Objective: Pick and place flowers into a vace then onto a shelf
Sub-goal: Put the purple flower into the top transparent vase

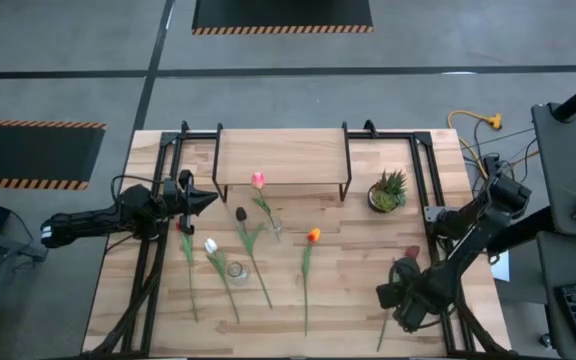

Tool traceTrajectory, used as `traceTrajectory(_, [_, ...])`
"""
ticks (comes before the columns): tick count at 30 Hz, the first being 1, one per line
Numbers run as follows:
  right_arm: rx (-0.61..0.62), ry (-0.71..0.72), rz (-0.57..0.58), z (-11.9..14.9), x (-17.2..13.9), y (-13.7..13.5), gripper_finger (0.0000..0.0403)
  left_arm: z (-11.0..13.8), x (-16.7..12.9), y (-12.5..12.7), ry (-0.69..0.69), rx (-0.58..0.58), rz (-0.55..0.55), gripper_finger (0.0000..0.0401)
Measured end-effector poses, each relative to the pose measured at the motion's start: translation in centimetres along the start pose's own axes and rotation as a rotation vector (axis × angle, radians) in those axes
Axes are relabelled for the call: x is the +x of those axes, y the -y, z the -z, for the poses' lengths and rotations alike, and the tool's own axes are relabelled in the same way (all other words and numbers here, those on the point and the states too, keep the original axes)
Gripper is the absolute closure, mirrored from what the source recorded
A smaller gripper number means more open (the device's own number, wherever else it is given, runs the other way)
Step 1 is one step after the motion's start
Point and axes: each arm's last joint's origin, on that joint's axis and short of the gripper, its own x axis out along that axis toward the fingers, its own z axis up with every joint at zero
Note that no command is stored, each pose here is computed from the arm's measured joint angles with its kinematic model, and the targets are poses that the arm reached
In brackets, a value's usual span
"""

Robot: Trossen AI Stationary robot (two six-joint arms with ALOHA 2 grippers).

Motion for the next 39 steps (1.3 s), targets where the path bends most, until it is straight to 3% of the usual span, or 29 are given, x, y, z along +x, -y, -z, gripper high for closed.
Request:
traceTrajectory(11, [0.036, 0.031, 0.041, 0.9, 2.8, -1.0, 0.0201, 0.0, 0.0, 0.0, 0.0, 0.0, 0.0, 0.0397])
traceTrajectory(32, [0.045, 0.067, 0.075, 0.5, 2.6, -0.6, 0.0199, 0.0, 0.0, 0.0, 0.0, 0.0, 0.0, 0.0397])
traceTrajectory(39, [0.046, 0.091, 0.028, 0.1, 2.0, -0.7, 0.0199, 0.0, 0.0, 0.0, 0.0, 0.0, 0.0, 0.0397])
